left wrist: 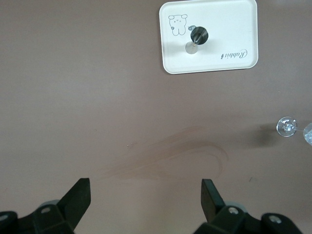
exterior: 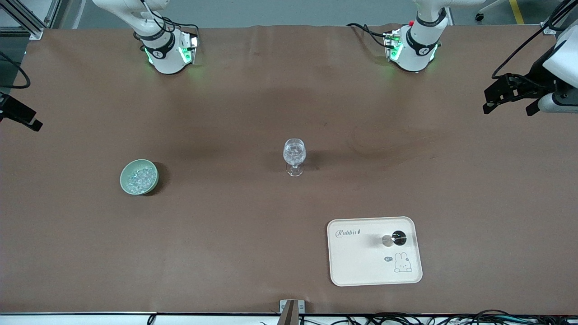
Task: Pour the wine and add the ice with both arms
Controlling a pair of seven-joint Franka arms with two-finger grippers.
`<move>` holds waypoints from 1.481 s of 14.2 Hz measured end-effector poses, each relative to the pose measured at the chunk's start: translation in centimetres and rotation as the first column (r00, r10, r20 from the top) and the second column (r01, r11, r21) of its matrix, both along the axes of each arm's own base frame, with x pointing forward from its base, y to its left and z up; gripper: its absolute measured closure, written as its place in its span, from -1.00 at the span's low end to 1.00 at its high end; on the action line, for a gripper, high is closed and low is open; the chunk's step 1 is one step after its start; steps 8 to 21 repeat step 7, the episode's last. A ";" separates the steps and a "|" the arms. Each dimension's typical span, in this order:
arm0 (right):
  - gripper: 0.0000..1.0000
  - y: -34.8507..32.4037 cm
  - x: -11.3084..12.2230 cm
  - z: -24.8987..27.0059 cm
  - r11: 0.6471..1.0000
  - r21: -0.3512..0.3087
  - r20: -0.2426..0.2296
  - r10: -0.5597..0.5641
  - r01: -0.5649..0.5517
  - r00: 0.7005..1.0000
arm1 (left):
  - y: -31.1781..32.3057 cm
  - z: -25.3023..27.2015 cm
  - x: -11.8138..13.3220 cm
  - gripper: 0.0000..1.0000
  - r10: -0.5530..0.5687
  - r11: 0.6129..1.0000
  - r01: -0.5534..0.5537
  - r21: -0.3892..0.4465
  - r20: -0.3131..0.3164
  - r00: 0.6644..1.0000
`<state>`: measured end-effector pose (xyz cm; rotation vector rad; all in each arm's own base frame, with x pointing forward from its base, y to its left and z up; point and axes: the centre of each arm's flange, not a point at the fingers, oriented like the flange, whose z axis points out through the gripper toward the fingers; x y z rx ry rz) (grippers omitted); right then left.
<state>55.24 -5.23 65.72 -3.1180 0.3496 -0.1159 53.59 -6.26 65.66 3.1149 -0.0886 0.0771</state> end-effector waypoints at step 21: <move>-1.00 0.0 0.0 0.0 1.000 0.000 0.000 0.000 0.000 1.000 | 0.3 -0.2 0.0 -1.00 0.009 1.000 -0.009 0.001 -0.009 1.000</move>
